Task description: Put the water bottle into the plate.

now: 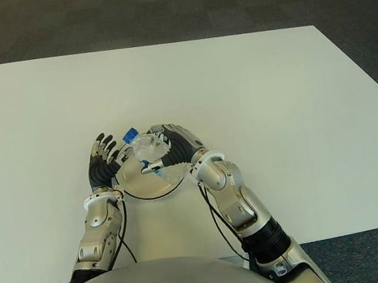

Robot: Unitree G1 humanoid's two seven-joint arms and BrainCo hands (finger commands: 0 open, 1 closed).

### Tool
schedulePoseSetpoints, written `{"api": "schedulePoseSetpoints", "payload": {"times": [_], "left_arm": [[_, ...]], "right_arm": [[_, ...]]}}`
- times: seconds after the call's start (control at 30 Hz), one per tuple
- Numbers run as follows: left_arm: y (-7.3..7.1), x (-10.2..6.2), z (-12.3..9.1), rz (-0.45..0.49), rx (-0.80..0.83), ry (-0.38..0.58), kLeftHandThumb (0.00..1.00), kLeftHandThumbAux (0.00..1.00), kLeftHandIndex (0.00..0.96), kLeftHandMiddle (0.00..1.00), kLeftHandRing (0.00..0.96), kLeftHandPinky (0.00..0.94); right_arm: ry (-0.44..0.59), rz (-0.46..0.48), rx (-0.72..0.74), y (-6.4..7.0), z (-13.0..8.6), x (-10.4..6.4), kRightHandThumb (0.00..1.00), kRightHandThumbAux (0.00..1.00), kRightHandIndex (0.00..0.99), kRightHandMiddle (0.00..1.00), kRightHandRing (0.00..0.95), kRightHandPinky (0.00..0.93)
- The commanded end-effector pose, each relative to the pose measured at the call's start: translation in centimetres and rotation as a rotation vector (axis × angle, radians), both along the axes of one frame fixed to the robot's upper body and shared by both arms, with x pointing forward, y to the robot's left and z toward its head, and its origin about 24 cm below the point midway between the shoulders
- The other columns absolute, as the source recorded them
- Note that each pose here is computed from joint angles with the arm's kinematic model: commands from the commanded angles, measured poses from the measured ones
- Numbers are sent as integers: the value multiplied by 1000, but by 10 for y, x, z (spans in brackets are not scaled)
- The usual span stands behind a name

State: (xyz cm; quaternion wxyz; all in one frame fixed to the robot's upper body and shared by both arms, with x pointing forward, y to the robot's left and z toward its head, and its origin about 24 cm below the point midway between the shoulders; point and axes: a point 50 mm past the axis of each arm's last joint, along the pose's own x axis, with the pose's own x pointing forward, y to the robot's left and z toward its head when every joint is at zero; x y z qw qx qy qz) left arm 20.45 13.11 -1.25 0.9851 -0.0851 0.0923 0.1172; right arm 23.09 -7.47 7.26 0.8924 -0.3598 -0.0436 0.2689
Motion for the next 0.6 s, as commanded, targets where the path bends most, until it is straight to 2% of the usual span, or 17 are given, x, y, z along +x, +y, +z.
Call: {"api": "schedulePoseSetpoints", "payload": {"times": [0.03,0.4,0.6], "left_arm": [[-16,6,3,20,-72,-10,0,913,105,150,141,170],[-17,7,2,18,-80,-7,0,926,110,148,138,162],[-16,6,2,25,-80,-11,0,930,112,148,138,168]], "right_arm": [[3,5,18,-1,-2,0,947,668,353,489,580,752],[15,9,-7,0,-9,3,948,665,363,482,564,715],[91,10,-42,7,-28,28,948,666,360,483,564,720]]}}
